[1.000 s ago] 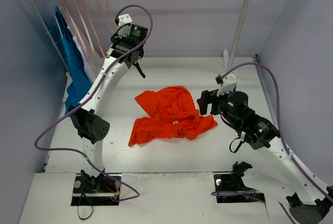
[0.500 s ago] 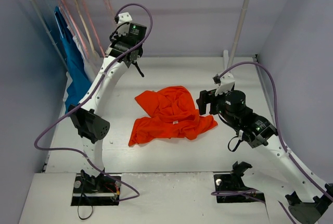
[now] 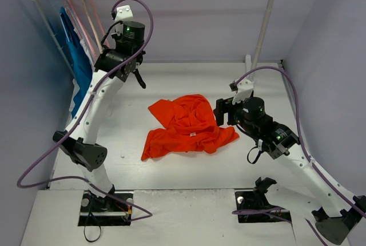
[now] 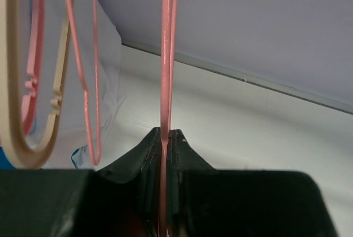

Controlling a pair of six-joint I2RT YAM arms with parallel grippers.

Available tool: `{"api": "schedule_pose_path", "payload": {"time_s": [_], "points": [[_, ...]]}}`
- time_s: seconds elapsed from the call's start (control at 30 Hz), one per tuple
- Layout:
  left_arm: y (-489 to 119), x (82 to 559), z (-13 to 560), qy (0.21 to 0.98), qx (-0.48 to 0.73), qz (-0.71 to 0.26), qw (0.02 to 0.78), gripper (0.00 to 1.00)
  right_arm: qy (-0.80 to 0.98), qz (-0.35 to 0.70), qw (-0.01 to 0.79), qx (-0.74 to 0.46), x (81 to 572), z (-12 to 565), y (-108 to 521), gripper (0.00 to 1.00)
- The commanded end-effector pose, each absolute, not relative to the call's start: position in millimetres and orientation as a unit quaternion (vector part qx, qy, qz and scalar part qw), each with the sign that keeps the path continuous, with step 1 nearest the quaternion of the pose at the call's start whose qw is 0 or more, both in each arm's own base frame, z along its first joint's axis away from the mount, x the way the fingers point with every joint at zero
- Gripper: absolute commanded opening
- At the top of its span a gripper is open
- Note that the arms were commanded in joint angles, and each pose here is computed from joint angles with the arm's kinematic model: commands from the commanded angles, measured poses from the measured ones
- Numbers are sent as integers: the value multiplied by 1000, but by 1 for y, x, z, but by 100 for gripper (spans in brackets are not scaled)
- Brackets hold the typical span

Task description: Place the t-shirt on the hanger

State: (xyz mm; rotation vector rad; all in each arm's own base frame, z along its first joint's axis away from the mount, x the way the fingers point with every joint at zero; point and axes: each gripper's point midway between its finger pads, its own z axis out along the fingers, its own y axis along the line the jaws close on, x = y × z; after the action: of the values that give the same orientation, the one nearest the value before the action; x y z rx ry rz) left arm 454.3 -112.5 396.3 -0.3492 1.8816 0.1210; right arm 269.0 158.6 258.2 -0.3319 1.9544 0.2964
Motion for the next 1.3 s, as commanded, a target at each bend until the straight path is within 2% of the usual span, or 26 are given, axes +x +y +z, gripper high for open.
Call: {"api": "schedule_pose_path", "payload": {"time_s": [0.0, 0.23, 0.53, 0.7, 0.83, 1.1, 1.27], "points": [[-109, 440, 439, 773, -144, 12, 618, 0, 795, 148, 573, -134, 278, 287, 168, 78], [-134, 410, 407, 811, -86, -61, 576, 0, 800, 138, 570, -130, 276, 286, 163, 78], [-156, 334, 378, 829, 32, -142, 539, 0, 811, 113, 559, -129, 284, 276, 161, 77], [-157, 285, 355, 826, 112, -176, 524, 0, 824, 99, 544, -126, 288, 266, 161, 72], [-161, 243, 316, 829, 187, -210, 483, 0, 854, 83, 501, -116, 290, 236, 162, 60], [-156, 184, 270, 838, 258, -244, 414, 0, 903, 91, 397, -140, 294, 163, 185, 60], [-154, 162, 256, 845, 276, -257, 380, 0, 915, 96, 360, -158, 297, 142, 197, 60]]}}
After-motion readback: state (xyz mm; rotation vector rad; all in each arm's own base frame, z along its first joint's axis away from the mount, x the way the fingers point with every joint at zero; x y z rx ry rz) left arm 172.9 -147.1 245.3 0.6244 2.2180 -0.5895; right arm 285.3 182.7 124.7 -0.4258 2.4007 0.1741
